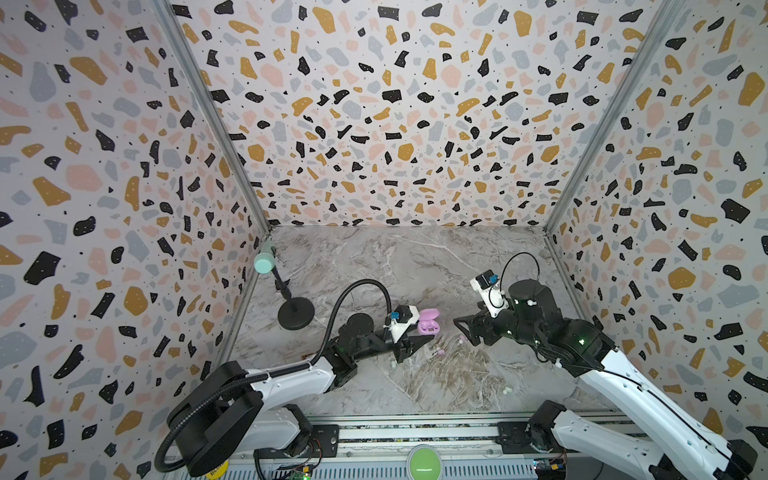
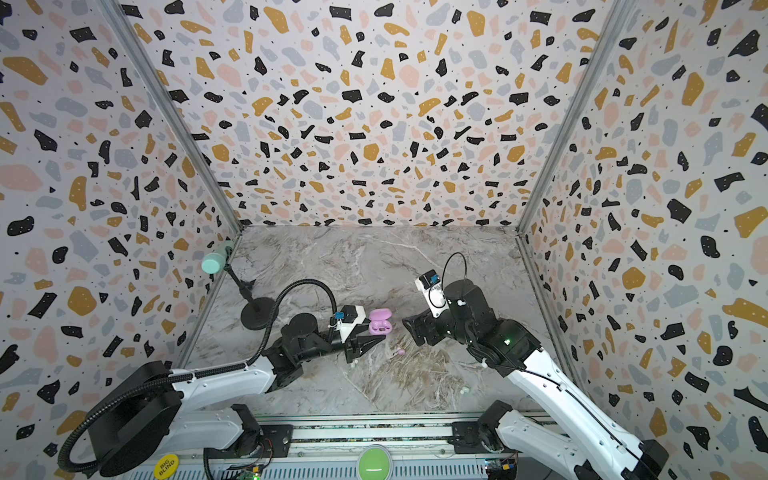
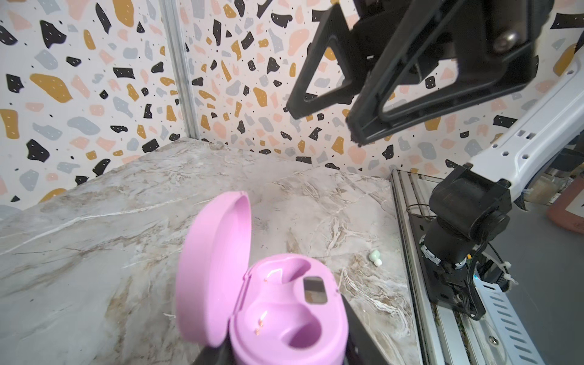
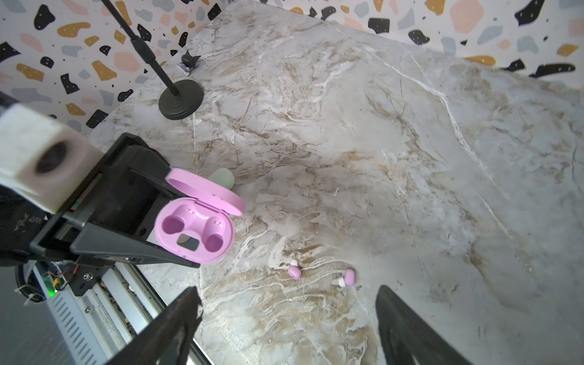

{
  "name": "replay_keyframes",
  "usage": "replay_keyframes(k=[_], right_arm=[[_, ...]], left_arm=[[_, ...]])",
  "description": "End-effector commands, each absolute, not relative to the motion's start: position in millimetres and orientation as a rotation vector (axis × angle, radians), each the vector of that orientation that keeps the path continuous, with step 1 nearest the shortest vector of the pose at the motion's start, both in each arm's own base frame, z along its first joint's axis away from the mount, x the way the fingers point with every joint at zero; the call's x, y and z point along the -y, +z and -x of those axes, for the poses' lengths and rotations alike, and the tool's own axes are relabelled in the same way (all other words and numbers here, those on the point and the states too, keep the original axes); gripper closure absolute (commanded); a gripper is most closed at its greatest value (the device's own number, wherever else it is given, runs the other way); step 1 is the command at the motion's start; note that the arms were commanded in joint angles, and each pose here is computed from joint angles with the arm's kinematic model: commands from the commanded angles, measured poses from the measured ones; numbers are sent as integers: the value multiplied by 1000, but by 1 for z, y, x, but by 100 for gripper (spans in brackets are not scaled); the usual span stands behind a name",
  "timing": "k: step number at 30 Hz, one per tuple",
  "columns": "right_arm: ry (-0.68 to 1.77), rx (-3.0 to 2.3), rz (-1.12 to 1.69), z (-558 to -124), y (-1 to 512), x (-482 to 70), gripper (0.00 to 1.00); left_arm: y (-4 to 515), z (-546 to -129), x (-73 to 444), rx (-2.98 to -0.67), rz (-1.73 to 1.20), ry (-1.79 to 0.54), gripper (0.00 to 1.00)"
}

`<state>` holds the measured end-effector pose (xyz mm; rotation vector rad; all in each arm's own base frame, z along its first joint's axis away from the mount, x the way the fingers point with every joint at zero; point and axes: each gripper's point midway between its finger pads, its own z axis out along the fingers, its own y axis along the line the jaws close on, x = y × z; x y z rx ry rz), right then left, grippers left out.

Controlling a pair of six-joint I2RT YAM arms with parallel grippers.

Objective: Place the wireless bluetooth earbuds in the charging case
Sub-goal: 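Pull the case lid open with the right gripper while the left holds the base, then move the right gripper over the pink earbuds on the table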

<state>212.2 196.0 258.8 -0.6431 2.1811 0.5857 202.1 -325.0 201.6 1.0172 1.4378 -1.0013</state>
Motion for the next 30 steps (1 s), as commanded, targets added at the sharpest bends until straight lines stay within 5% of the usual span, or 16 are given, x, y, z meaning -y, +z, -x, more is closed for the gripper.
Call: replay_keyframes(k=[1,15,30], right_arm=[[641,-2303,533,-211,242,-189,11],[591,-2710,188,-238,104,-180,23],[651,-2778,12,-253,49,-178,32]], left_arm=[[224,-203,319,-1347,-967,-994,95],[234,-199,308,-1317,-902,-997,95],[233,-198,305,-1321,-914,-972,95]])
